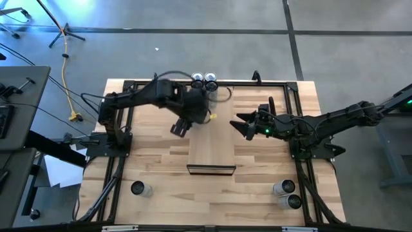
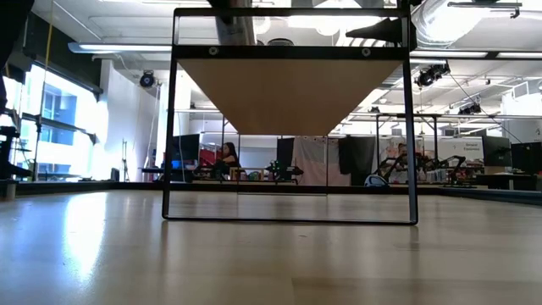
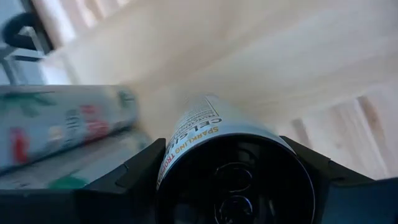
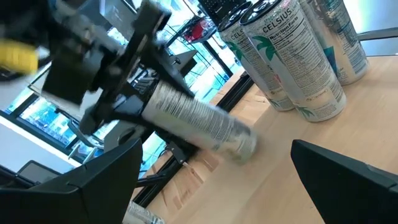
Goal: Place canned beverage on shelf
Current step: Put the left white yellow soda can on the shelf
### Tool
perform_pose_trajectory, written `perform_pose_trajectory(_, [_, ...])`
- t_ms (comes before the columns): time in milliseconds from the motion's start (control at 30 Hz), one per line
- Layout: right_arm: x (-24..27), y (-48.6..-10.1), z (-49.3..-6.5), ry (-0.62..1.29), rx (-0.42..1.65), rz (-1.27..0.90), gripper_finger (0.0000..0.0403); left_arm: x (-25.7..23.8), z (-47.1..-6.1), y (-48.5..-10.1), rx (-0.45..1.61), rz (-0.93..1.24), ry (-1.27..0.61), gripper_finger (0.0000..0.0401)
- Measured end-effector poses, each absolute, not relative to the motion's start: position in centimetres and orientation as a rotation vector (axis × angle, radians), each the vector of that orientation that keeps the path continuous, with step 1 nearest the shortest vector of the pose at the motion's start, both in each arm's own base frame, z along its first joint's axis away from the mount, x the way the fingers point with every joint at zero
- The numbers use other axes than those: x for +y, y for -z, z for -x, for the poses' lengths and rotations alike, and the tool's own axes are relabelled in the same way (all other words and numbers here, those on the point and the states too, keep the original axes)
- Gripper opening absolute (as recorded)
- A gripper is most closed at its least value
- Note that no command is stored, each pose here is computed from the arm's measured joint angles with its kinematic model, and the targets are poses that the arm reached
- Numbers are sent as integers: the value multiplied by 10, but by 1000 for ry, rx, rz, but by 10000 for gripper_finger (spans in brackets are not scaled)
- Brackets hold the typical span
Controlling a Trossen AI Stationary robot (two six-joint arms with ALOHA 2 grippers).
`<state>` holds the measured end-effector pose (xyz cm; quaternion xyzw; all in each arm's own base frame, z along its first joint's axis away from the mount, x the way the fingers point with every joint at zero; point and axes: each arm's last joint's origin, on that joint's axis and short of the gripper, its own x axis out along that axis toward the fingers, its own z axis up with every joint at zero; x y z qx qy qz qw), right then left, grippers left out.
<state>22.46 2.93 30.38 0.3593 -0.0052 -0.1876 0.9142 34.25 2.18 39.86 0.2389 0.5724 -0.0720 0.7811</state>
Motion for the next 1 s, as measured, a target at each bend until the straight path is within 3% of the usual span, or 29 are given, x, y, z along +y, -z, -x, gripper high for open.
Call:
perform_pose_trajectory(333, [29,-303,-224,391,-6,-737,397,42,-339,-414,1113,-317,255,235])
perform_pose_trajectory(1000, [29,-303,-224,394,-7,-737,397,38,-349,-405,1093,-293,211,235])
